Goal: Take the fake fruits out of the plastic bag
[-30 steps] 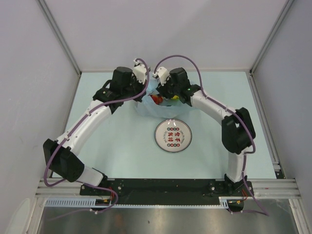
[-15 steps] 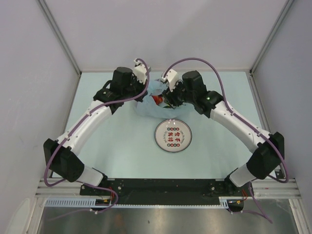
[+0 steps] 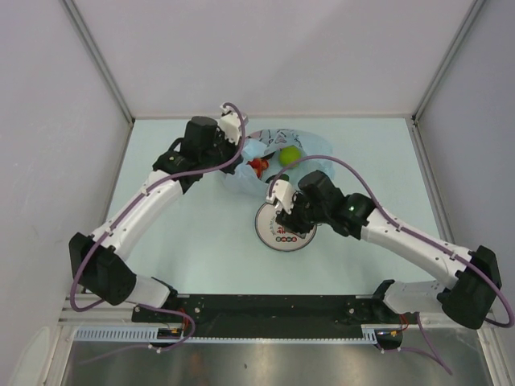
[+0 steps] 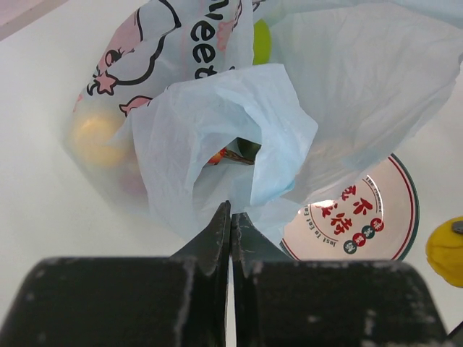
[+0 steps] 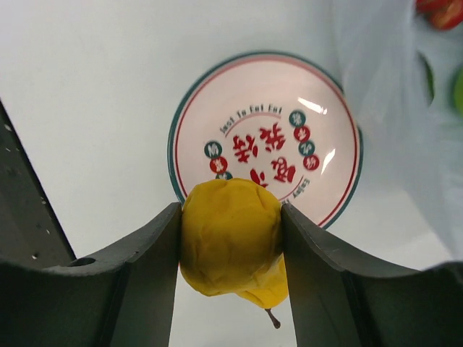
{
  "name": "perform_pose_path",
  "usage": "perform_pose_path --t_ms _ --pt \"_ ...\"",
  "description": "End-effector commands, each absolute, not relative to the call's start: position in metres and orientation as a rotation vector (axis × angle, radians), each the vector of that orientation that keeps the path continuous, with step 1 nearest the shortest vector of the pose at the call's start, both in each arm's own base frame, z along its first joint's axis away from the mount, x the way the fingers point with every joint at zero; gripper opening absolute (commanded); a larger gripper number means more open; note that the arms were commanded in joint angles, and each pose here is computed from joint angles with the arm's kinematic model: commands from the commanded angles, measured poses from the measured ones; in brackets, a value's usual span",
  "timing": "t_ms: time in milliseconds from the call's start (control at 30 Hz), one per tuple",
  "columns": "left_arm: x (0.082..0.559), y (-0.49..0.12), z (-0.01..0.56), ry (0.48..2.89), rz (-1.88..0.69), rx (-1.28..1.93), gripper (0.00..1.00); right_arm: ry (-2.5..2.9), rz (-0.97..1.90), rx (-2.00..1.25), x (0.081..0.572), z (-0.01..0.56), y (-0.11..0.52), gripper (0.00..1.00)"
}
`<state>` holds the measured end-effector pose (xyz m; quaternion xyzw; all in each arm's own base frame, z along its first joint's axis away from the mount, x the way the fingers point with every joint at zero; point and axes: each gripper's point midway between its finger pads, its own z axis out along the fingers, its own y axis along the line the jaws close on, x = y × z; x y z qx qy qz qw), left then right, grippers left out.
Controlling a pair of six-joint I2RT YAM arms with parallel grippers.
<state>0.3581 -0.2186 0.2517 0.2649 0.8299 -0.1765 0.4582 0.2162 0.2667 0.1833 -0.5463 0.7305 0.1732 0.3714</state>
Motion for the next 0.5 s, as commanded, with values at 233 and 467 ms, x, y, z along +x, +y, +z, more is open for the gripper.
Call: perform_pose_path --t_ms 233,467 --pt "0.352 -0.22 0.28 1.959 -0.481 0.636 0.05 1.988 0.133 -1.342 0.263 0.131 0.257 0.42" --pt "0.345 -0.222 0.286 1.938 -0.514 0.648 0.07 1.986 -0.082 -1.356 0.299 0.101 0.251 0.43"
